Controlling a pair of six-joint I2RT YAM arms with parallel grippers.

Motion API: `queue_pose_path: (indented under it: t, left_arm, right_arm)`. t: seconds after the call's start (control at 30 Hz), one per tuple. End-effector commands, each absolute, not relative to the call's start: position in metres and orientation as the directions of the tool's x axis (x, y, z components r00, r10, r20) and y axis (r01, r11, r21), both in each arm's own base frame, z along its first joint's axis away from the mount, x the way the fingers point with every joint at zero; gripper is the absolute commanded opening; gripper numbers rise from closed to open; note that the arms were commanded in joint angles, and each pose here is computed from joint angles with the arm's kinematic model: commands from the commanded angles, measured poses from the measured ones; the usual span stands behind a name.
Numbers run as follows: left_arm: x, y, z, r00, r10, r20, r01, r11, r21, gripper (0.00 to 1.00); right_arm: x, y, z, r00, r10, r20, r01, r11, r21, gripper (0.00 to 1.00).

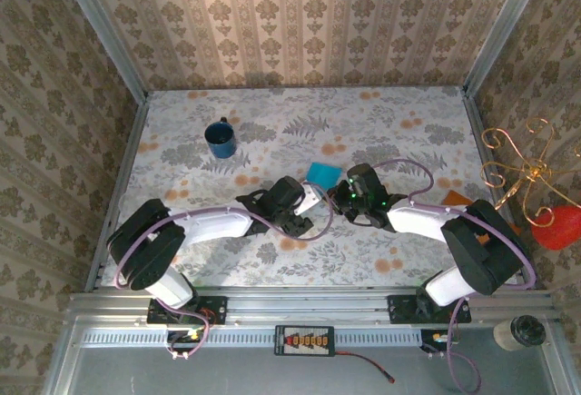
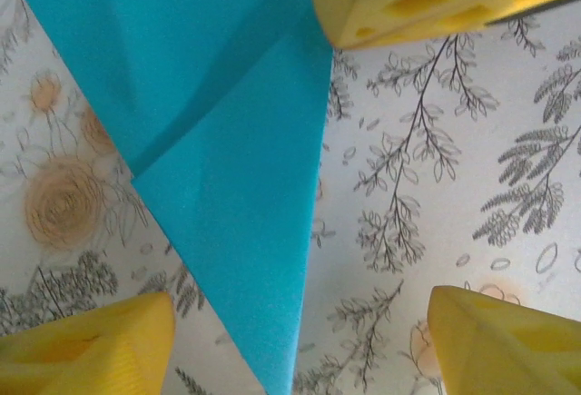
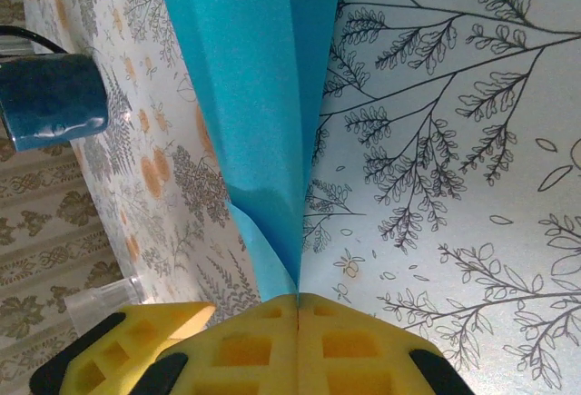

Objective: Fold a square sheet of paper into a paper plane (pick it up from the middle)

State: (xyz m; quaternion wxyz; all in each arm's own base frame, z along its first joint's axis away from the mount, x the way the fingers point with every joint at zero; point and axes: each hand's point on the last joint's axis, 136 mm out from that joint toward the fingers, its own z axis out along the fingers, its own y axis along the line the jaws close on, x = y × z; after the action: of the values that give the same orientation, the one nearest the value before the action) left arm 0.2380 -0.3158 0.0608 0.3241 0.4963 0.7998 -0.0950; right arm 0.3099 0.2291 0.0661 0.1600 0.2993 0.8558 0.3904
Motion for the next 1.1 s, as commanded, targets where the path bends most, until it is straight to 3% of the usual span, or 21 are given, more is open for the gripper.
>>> queue_pose_path:
  t: [0.0,0.23,0.4,0.77,1.07]
  left_arm:
    - [0.247,-0.324,0.066,-0.199,0.732,-0.652,0.857,0.452,0.246,0.74]
    - [0.250,-0.327,0.053,-0.169,0.761,-0.627,0.868,0.417,0.272,0.71]
    - [0.252,-0.328,0.044,-0.170,0.778,-0.604,0.873,0.404,0.275,0.64]
    - [0.261,-0.329,0.045,-0.198,0.754,-0.626,0.848,0.452,0.277,0.51]
    - [0.261,-0.333,0.046,-0.236,0.720,-0.653,0.859,0.469,0.206,0.45]
  right_arm:
    - [0.313,0.229,0.075,-0.772,0.634,-0.046,0.375,0.513,0.772,0.07]
    - [0.314,0.229,0.074,-0.769,0.638,-0.035,0.383,0.504,0.774,0.07]
    - [0.313,0.230,0.072,-0.768,0.640,-0.020,0.392,0.495,0.775,0.07]
    - [0.313,0.229,0.071,-0.769,0.639,-0.010,0.398,0.491,0.775,0.08]
    - [0.313,0.229,0.068,-0.769,0.639,0.004,0.408,0.486,0.773,0.08]
